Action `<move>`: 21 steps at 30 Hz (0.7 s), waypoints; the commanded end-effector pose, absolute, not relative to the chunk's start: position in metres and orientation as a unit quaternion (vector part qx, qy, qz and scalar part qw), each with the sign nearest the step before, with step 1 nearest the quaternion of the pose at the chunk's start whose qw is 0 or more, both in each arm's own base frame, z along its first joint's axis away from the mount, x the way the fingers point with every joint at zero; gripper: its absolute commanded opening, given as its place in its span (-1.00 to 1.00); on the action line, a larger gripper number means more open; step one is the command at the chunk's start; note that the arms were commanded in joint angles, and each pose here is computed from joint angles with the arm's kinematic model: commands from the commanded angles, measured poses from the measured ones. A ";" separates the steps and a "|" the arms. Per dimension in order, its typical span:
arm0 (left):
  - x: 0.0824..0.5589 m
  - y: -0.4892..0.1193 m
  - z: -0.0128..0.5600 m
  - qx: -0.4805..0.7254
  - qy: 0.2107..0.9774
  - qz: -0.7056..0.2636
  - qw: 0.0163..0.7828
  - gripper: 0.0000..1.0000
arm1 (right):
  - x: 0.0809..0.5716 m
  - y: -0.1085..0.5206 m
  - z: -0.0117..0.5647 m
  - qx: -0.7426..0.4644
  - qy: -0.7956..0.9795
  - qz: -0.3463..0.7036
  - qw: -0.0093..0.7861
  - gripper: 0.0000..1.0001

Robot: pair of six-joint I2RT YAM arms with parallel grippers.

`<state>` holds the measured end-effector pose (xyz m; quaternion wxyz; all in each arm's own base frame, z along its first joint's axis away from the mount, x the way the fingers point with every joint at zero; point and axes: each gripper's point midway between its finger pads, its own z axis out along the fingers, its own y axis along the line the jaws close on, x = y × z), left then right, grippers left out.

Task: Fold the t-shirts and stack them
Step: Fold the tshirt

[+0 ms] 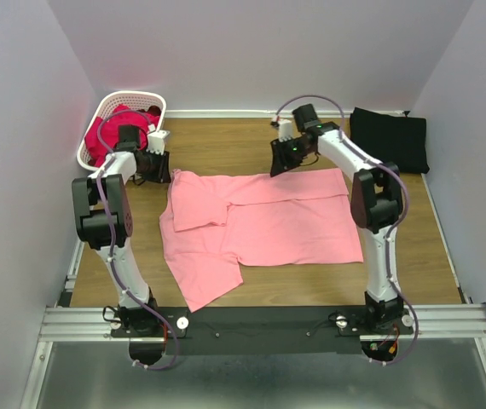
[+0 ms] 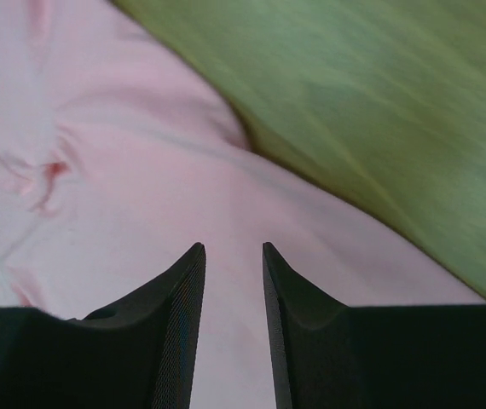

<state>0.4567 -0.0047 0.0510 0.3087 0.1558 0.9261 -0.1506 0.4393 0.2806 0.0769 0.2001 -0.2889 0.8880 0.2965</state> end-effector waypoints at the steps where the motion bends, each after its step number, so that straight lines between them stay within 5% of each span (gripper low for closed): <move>1: 0.462 -0.015 0.053 0.171 0.919 -0.164 0.315 -0.14 | 0.469 0.207 0.087 -0.248 0.909 0.239 0.234 -0.18; 12: 0.471 -0.030 0.056 0.177 0.911 -0.183 0.324 -0.10 | 0.507 0.066 0.061 -0.168 0.945 0.140 0.245 -0.17; 21: 0.477 -0.030 0.047 0.171 0.915 -0.184 0.316 -0.15 | 0.514 0.051 0.035 -0.155 0.953 0.129 0.226 -0.18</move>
